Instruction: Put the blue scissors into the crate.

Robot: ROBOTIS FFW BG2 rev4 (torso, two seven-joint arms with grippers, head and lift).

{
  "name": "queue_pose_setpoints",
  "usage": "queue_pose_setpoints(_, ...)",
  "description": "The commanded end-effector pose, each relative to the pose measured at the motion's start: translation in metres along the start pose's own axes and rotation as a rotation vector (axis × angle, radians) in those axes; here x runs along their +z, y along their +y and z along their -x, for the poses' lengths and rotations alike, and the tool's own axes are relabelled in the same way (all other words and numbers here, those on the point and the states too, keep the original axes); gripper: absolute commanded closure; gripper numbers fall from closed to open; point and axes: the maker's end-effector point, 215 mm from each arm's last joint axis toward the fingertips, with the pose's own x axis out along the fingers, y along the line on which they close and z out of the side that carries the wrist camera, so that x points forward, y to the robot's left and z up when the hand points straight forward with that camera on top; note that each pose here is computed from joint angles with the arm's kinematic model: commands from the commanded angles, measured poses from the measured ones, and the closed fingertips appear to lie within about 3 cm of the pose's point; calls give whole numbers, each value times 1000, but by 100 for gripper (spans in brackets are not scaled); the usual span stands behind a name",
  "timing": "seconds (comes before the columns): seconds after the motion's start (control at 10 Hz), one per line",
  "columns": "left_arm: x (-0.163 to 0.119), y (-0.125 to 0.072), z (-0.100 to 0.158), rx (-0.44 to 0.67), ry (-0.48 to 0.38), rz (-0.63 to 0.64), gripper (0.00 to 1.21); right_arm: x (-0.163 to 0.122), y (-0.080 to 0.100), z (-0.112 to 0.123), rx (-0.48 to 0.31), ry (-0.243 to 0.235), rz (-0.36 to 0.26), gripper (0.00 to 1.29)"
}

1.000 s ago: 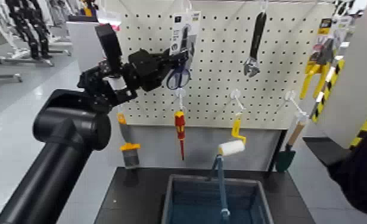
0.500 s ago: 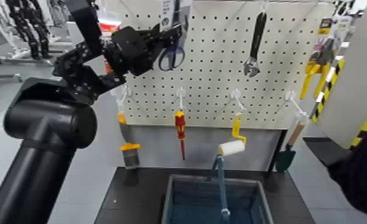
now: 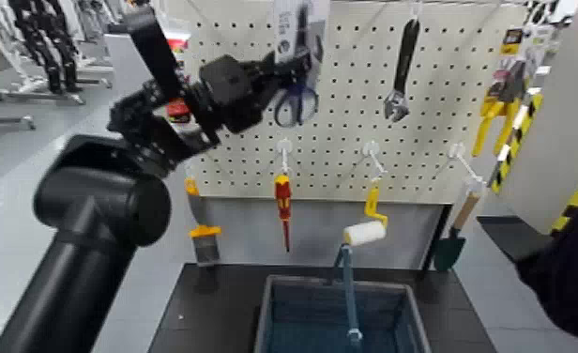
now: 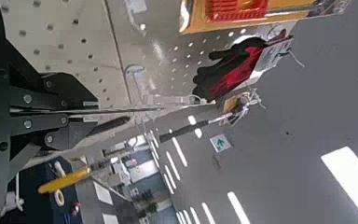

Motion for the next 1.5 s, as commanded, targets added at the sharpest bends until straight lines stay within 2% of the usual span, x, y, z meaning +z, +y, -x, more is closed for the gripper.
queue_pose_setpoints(0.1,-45,-44,9,-51,-8,249,118,-1,-1,0,-4,3,0,12)
queue_pose_setpoints(0.3,-83,-74,12,-81,23,380,118,-2,0,0,-2,6,0,12)
queue_pose_setpoints(0.7,-159,-121,43,-71,122,587,118,-2,0,1,-4,6,-2,12)
queue_pose_setpoints(0.9,-178,-130,59,-53,176,615,118,-2,-1,1,-5,6,-1,12)
queue_pose_setpoints(1.5,-209,-139,88,-19,251,657,118,-2,0,1,-4,6,-2,12)
